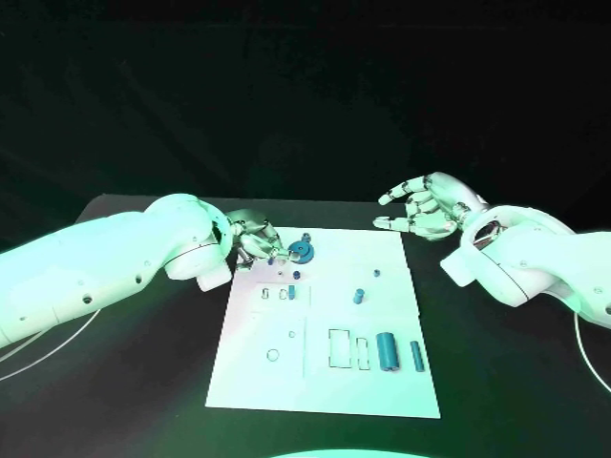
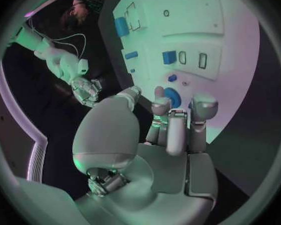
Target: Assemble the parts on the task board
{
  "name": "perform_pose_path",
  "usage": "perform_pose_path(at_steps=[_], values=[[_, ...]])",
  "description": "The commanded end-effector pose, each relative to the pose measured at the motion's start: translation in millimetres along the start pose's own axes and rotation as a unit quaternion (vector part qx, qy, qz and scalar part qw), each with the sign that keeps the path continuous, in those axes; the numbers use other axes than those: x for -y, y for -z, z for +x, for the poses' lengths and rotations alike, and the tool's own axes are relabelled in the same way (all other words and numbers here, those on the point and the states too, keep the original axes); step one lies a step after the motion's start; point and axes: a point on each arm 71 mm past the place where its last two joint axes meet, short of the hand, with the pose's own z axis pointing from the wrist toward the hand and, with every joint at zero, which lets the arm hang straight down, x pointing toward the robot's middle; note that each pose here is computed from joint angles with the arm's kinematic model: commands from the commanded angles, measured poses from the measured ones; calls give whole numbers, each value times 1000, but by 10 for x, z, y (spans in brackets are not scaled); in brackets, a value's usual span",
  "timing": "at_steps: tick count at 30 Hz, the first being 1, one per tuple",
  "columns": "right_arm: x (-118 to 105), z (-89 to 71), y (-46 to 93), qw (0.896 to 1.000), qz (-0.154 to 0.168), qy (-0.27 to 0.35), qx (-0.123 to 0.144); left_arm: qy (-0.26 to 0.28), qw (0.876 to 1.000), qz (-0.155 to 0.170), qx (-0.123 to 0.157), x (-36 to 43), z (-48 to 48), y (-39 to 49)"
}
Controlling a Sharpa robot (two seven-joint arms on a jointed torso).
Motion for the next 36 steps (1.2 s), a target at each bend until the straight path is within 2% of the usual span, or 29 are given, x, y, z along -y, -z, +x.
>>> perform_pose_path(at_steps=[1,9,16,36], values=[[2,8,-8,1000,0,-11,-11,-65,995,-65,-24,-27,22,-25],[17,-2,-19,1000,5,-9,-10,-90,991,-86,-52,37,73,-88],[25,-3,-30,1000,7,-7,-11,-101,988,-89,-72,86,139,-130],[26,6,-45,1000,10,-4,-13,-102,986,-89,-97,138,248,-222]])
